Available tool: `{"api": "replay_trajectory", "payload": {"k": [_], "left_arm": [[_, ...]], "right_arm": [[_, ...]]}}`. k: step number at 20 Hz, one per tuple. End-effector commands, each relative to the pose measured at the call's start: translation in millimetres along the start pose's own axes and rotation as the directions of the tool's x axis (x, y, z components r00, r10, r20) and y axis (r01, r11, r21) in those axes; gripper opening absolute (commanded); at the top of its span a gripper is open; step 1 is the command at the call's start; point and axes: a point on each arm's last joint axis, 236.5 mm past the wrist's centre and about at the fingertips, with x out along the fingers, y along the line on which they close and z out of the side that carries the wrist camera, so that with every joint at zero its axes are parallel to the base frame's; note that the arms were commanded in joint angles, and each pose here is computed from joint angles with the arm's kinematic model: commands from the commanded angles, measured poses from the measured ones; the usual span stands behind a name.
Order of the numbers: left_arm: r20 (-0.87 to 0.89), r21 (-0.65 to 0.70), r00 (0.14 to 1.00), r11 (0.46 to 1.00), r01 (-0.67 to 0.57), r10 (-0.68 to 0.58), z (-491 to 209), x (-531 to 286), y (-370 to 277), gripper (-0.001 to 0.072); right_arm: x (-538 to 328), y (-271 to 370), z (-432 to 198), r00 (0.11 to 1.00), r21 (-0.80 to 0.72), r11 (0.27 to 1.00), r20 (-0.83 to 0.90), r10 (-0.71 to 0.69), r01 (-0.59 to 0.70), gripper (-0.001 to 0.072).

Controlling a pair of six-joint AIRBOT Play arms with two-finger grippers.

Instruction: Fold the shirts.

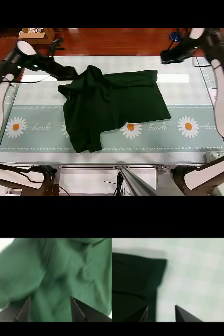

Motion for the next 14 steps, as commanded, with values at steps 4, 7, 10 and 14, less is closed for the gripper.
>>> {"api": "replay_trajectory", "payload": {"k": [4, 7, 10, 14], "left_arm": [[-0.121, -0.326, 0.99, 0.945, 0.03, -0.074, -109, -46, 36, 0.0591], [-0.154, -0.43, 0.958, 0.89, 0.154, -0.24, -192, -14, 6, 0.0592], [-0.133, -0.506, 0.945, 0.84, 0.193, -0.297, -242, 8, -9, 0.0591], [-0.146, -0.554, 0.945, 0.815, 0.166, -0.292, -270, 28, -10, 0.0592]], "right_arm": [[-45, -66, -96, 0.961, 0.244, 0.961, -0.205, 0.183, -0.131, 0.0427], [-41, -54, -128, 0.903, 0.382, 0.866, -0.149, 0.403, -0.323, 0.0427], [-33, -48, -153, 0.89, 0.426, 0.827, -0.099, 0.445, -0.367, 0.0427], [-16, -38, -179, 0.885, 0.44, 0.821, -0.112, 0.451, -0.363, 0.0455]]}}
